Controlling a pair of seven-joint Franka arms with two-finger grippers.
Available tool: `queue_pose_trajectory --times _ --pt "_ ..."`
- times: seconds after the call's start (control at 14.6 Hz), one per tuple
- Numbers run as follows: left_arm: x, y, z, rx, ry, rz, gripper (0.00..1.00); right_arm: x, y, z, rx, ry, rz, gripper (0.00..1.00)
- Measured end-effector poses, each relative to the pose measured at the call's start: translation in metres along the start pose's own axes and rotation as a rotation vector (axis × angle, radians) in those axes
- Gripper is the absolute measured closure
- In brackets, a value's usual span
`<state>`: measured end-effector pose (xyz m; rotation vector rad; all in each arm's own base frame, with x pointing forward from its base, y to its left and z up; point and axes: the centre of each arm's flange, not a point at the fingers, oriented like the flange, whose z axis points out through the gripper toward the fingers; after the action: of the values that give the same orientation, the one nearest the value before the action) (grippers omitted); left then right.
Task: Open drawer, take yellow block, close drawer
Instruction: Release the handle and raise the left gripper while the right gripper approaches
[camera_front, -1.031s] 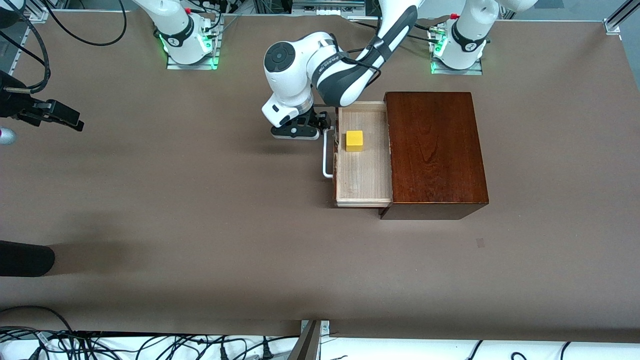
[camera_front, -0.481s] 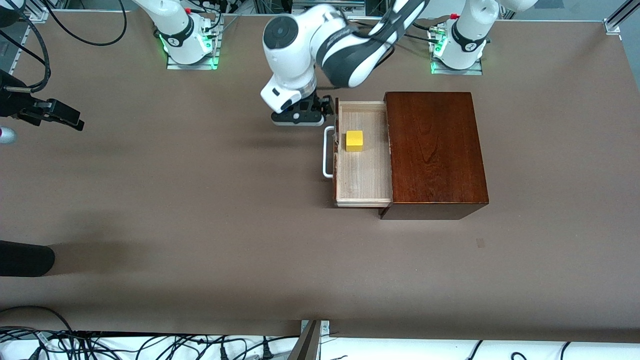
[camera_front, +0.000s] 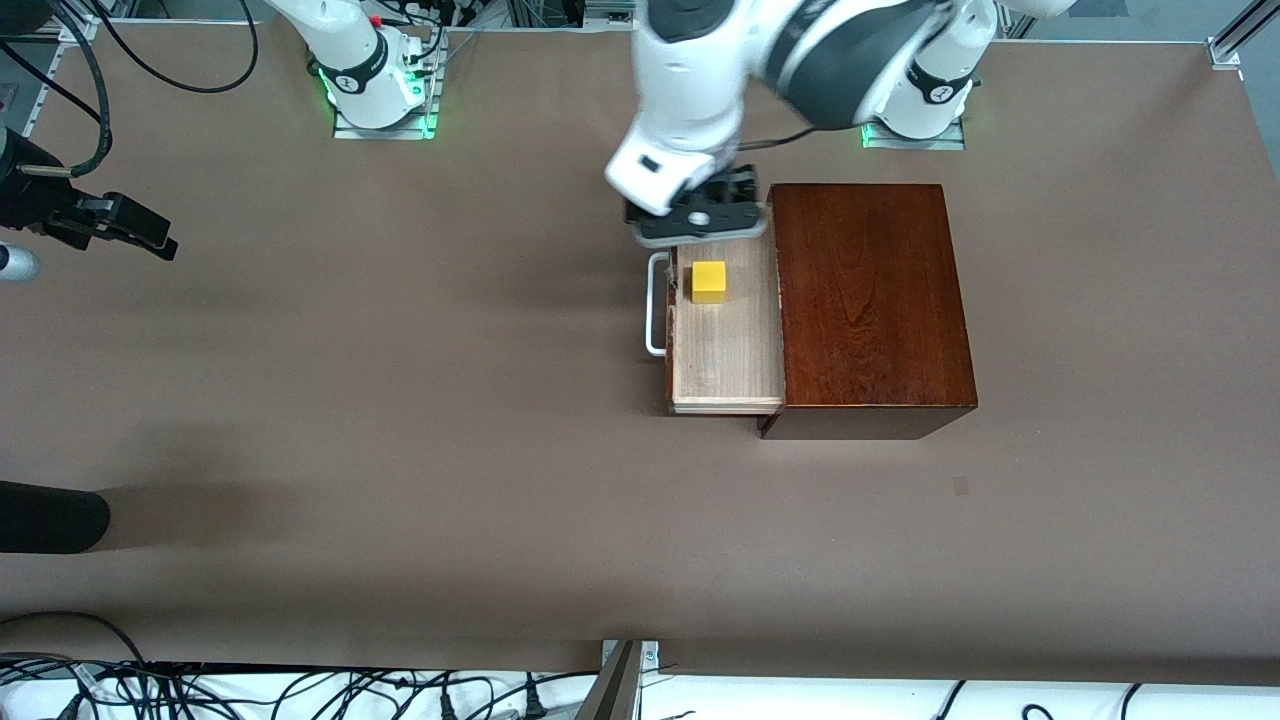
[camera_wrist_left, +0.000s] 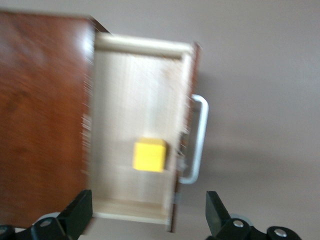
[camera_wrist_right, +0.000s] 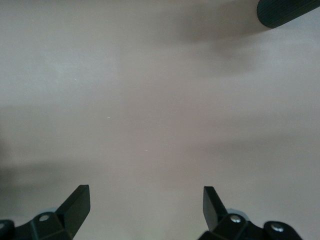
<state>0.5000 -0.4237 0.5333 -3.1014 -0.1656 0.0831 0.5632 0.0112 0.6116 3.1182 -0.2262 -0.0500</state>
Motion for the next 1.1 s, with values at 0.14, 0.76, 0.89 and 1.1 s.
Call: queue_pose_trajectory --times 0.14,0.76,0.89,1.1 --pt "0.028 -0.058 -0.029 -0.009 -0.007 0.037 0.0 -0.006 -0.026 -0.003 0.002 0.006 0.058 0.0" --pt "0.088 -0.29 -0.072 0.01 -0.053 0.152 0.0 -0.068 -0.193 -0.003 0.034 -0.005 0.449 0.0" --pt "0.09 -0.319 -0.067 0.007 -0.053 0.159 0.0 -0.084 -0.238 0.003 0.057 0.004 0.542 0.0" --pt "0.091 -0.349 -0.049 -0.002 -0.036 0.169 0.0 -0.106 -0.307 0.029 0.096 -0.005 0.721 0.0"
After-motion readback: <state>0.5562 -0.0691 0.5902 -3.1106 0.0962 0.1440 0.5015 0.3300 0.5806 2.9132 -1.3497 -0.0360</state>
